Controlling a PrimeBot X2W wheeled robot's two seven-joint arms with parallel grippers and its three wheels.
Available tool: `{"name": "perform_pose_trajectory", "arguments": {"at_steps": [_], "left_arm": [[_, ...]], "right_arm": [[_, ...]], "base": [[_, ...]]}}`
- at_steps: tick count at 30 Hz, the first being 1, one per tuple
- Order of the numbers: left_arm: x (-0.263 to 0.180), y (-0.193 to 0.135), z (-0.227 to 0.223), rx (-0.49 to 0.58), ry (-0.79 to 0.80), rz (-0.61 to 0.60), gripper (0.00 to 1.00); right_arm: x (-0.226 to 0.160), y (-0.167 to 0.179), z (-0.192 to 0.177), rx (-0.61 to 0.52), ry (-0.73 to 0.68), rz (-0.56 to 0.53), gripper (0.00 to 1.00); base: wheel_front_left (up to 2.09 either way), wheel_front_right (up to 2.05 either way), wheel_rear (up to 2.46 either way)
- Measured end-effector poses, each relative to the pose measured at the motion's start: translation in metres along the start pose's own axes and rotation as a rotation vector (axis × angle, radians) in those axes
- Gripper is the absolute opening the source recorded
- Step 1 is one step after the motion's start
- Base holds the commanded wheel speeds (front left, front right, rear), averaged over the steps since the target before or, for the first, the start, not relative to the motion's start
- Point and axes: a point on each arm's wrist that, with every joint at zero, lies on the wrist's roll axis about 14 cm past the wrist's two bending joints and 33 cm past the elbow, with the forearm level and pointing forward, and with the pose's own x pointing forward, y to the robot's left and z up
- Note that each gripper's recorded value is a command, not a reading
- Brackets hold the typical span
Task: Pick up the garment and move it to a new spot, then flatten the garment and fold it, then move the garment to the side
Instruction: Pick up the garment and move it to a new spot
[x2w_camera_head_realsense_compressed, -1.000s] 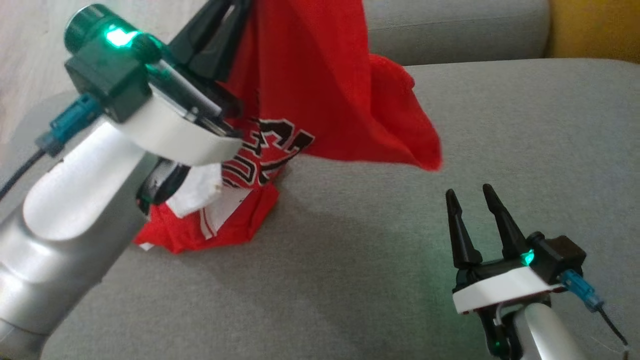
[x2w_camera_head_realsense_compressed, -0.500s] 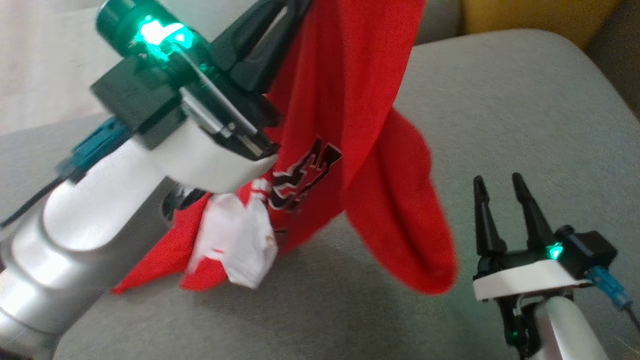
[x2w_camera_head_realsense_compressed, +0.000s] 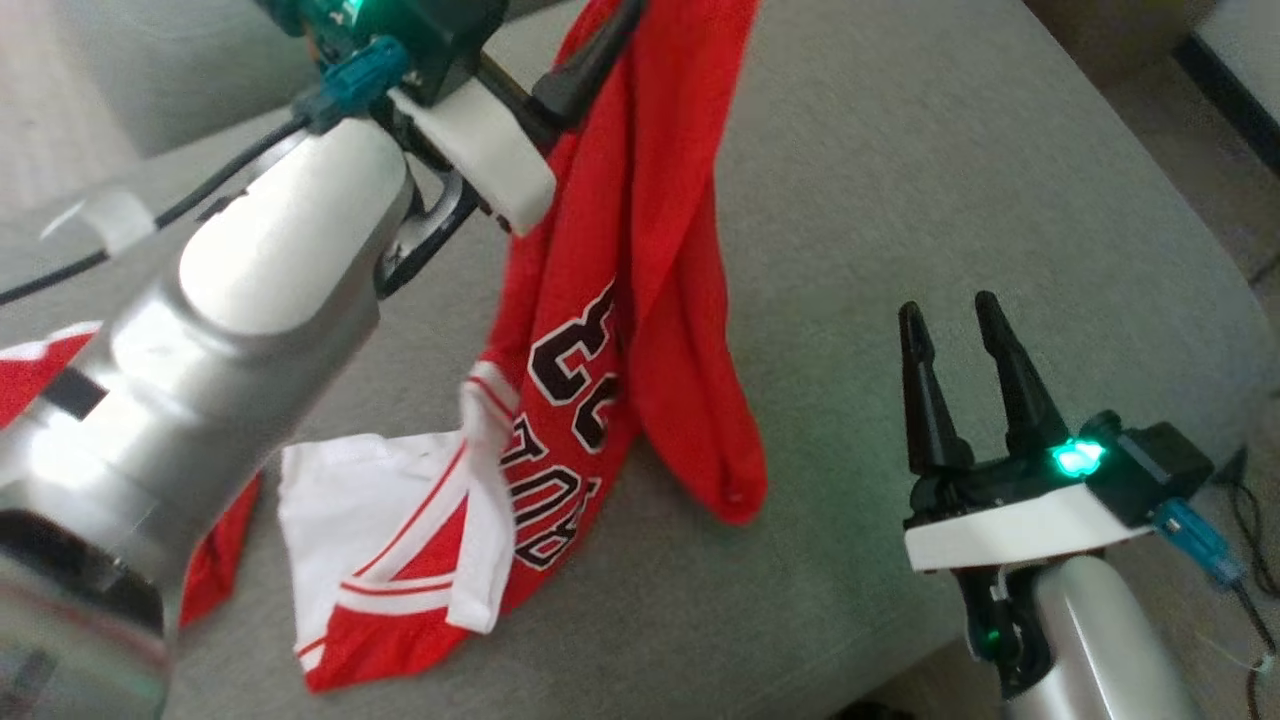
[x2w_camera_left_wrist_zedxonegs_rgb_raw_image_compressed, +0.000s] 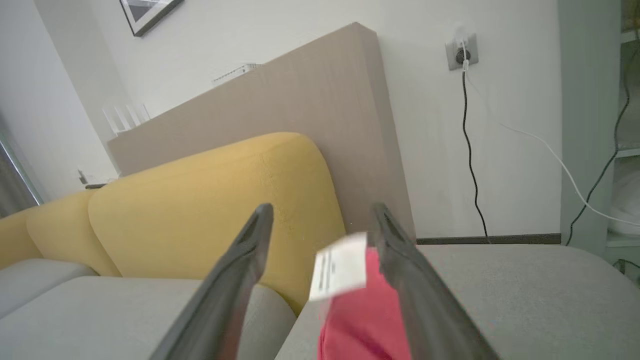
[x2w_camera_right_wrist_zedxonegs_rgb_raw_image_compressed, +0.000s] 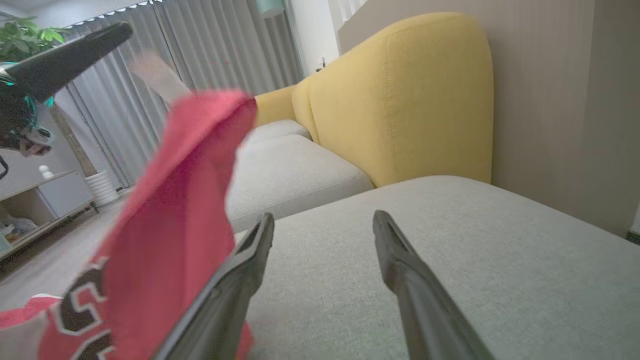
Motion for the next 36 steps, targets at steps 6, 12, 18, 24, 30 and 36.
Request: {"name": "perform_pose_trajectory", "arguments": {"at_steps": [6, 12, 18, 24, 30, 36], "left_arm": [[0.015, -0.004, -0.037, -0.052, 0.043, -0.005, 1.0], [-0.004, 0.017, -0.041, -0.032, 0.062, 0.06, 1.0], [-0.042, 0.053, -0.033, -0.031, 0.063, 0.2, 1.0], [-0.117, 0.067, -0.045, -0.104, 0.073, 0.422, 1.0], [-0.21, 0.058, -0.059, -0.17, 0.099, 0.685, 1.0], [-0.279, 0.013, -0.071, -0.223, 0.144, 0.87, 1.0]], "right_arm": [[-0.002, -0.01, -0.009, -0.008, 0.033, -0.037, 1.0], [0.007, 0.0, -0.011, 0.008, 0.029, -0.002, 1.0], [0.02, 0.014, -0.011, 0.0, 0.018, 0.051, 1.0], [0.033, 0.041, -0.009, -0.012, 0.001, 0.136, 1.0], [0.035, 0.07, -0.015, -0.017, 0.01, 0.224, 1.0], [0.031, 0.091, -0.022, -0.023, 0.027, 0.289, 1.0]], "base": [[0.0, 0.0, 0.0], [0.0, 0.0, 0.0], [0.0, 0.0, 0.0], [0.0, 0.0, 0.0], [0.0, 0.0, 0.0], [0.0, 0.0, 0.0]]}}
